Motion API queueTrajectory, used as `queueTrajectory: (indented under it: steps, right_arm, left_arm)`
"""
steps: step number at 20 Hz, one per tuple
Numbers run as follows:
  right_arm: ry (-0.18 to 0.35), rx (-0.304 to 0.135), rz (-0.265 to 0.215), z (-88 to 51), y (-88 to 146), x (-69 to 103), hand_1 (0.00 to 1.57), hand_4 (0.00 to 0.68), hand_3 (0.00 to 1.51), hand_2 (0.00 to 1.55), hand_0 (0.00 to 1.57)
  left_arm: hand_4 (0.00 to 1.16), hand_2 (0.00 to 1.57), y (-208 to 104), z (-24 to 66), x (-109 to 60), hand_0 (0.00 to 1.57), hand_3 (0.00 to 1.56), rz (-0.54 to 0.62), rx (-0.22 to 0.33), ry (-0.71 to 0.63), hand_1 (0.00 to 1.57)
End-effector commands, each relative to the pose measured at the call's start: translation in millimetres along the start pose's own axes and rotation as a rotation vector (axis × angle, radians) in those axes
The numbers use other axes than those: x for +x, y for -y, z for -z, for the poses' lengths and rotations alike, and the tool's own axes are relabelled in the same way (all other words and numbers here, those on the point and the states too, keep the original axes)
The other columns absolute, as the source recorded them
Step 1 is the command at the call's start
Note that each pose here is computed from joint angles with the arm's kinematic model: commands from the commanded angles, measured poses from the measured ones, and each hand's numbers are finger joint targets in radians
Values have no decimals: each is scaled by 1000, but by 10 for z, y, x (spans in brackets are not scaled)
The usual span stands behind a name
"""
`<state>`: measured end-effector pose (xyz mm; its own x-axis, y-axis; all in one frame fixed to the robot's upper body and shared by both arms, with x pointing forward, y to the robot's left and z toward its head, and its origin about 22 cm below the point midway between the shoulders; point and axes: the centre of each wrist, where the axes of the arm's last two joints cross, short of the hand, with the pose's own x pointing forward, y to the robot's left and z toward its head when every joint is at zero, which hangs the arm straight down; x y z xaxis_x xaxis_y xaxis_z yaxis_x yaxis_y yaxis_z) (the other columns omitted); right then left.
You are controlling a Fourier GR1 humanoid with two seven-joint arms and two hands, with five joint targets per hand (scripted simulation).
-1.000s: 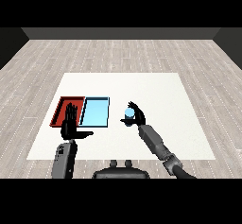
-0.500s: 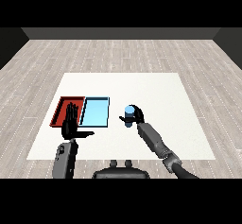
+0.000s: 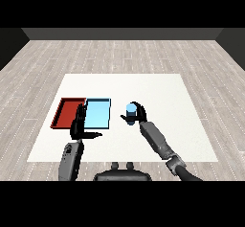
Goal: Pick the blue can and put it in the blue box
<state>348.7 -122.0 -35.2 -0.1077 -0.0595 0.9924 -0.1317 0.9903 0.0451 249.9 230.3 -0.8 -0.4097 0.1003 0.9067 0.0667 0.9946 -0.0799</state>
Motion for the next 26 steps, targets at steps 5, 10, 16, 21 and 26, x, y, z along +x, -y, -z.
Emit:
queueTrajectory:
  steps: [5, 10, 16, 21, 26]
  right_arm:
    - [183, 70, 2, 108, -179, 451, 1458, 660, 1411, 1434, 1458]
    - [193, 74, 8, 62, -168, 583, 1429, 660, 1423, 1451, 1429]
    - [192, 53, 6, -67, -42, 496, 1429, 660, 1423, 1451, 1429]
    - [217, 106, -6, -124, -75, 702, 1434, 654, 1407, 1429, 1434]
    - [206, 122, 16, -67, -267, 753, 1422, 661, 1411, 1444, 1422]
  left_arm:
    - [0, 0, 261, 41, -99, 0, 0, -43, -65, -69, 0]
    - [0, 0, 375, 91, -148, 0, 0, -73, -94, -111, 0]
    - [0, 0, 522, 212, -237, 0, 0, -45, -117, -131, 0]
    - [0, 0, 597, 178, -449, 0, 0, -68, -154, -149, 0]
    - [0, 0, 915, 364, -332, 0, 0, -35, -142, -152, 0]
